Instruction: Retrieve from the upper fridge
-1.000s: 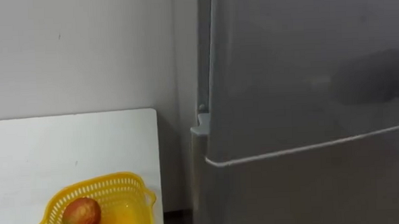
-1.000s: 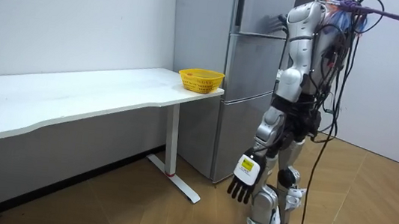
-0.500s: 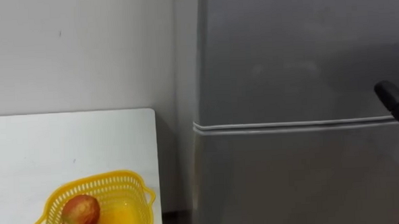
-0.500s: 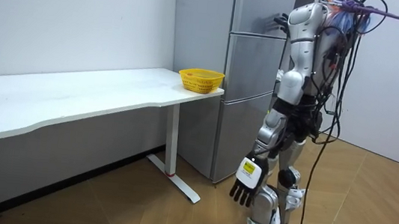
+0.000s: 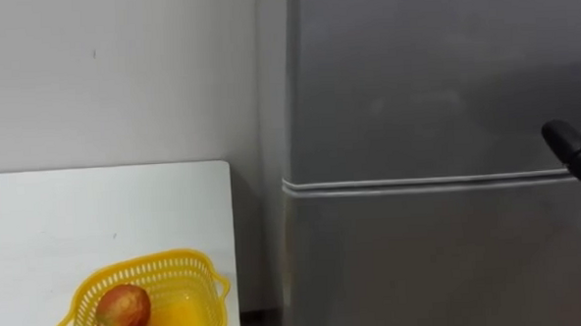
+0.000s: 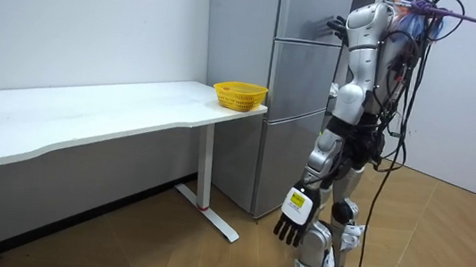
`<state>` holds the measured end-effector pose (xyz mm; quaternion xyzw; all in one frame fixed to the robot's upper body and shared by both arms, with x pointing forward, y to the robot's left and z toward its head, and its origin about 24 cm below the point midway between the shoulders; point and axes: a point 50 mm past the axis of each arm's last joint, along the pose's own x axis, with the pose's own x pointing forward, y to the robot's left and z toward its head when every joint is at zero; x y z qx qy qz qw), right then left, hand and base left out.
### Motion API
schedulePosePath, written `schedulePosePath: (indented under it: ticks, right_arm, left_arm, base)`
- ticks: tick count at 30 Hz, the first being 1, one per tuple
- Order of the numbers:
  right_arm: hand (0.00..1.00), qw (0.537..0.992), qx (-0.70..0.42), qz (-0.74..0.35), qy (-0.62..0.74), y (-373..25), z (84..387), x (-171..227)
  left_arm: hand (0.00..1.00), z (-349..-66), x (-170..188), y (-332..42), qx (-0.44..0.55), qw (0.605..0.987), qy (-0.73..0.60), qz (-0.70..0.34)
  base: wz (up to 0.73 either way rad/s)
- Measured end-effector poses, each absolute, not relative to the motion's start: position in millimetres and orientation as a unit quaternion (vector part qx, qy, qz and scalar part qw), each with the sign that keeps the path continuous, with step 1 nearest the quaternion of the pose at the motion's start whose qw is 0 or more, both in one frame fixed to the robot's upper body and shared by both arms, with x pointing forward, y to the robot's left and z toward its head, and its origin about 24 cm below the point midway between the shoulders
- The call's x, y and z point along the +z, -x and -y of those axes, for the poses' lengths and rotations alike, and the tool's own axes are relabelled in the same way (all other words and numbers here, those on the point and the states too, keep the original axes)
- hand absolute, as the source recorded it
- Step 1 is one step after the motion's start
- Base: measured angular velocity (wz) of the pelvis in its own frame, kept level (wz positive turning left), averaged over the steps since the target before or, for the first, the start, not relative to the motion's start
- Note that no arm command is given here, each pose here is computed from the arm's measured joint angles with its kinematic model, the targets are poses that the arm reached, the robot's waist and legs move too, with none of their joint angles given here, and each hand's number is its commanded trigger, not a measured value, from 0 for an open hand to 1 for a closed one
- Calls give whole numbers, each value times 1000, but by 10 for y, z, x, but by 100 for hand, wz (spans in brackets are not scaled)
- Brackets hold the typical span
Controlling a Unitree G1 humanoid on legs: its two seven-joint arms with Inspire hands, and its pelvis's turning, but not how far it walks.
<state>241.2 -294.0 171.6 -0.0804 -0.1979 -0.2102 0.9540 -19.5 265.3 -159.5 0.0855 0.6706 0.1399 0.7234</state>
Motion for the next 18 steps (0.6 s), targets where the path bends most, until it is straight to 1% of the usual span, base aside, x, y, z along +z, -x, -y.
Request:
schedulePosePath:
  ticks: [8,18]
  right_arm:
    - [0,929,-296,206,81,-2332,3038,1707]
    - [0,900,-394,173,77,-2099,3195,1493]
  left_arm:
    - [0,-2664,-1586,259,148,720,-91,-671]
    - [0,-2689,-1572,225,164,719,-108,-667]
  base:
    - [0]
    - [5]
